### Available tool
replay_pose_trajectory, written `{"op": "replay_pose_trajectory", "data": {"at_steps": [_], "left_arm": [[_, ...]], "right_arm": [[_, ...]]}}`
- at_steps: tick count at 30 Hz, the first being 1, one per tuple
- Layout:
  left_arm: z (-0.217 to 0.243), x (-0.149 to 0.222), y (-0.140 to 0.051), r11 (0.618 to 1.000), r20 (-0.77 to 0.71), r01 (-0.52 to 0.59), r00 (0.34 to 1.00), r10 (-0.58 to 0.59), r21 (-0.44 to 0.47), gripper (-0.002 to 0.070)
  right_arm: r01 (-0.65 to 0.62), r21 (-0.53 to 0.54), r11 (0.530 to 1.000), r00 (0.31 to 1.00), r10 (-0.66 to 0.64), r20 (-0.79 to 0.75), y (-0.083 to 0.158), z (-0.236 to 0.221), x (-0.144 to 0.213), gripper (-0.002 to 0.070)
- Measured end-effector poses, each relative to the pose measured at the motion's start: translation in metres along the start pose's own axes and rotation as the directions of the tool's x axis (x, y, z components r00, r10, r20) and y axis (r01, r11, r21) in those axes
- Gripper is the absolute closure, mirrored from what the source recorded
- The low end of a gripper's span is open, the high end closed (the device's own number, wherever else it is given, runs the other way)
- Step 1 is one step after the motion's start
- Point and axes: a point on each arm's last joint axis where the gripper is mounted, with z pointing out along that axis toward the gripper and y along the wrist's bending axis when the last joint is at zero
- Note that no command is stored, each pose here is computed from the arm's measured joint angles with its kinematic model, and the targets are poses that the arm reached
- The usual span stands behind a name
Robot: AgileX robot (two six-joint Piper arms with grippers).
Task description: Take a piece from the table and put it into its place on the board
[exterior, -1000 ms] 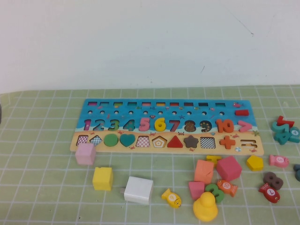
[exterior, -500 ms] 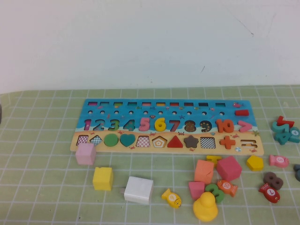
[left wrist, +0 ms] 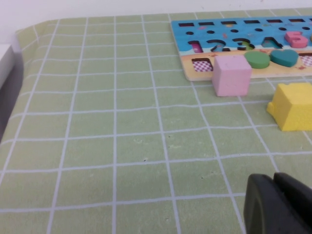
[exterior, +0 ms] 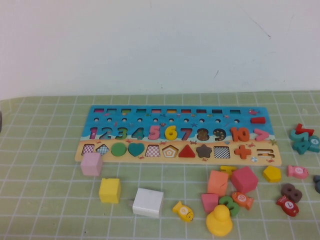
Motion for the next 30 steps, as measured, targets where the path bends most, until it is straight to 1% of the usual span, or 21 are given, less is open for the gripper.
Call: {"op": "replay_pose_trajectory", "data": {"at_steps": [5, 30], "left_arm": [[0.0000, 0.0001, 0.0019, 0.999, 0.000, 0.033, 0.999, -0.033, -0.021, 0.0676], [0.0000, 0.0001, 0.0025, 0.999, 0.000, 0.021, 1.000, -0.021, -0.028, 0.0676]], "right_arm": [[0.002, 0.000, 1.000, 1.000, -0.002, 0.000, 0.0000, 0.0000, 0.0000, 0.0666], [0.005, 0.000, 1.000, 1.000, -0.005, 0.000, 0.0000, 0.0000, 0.0000, 0.0666]]}}
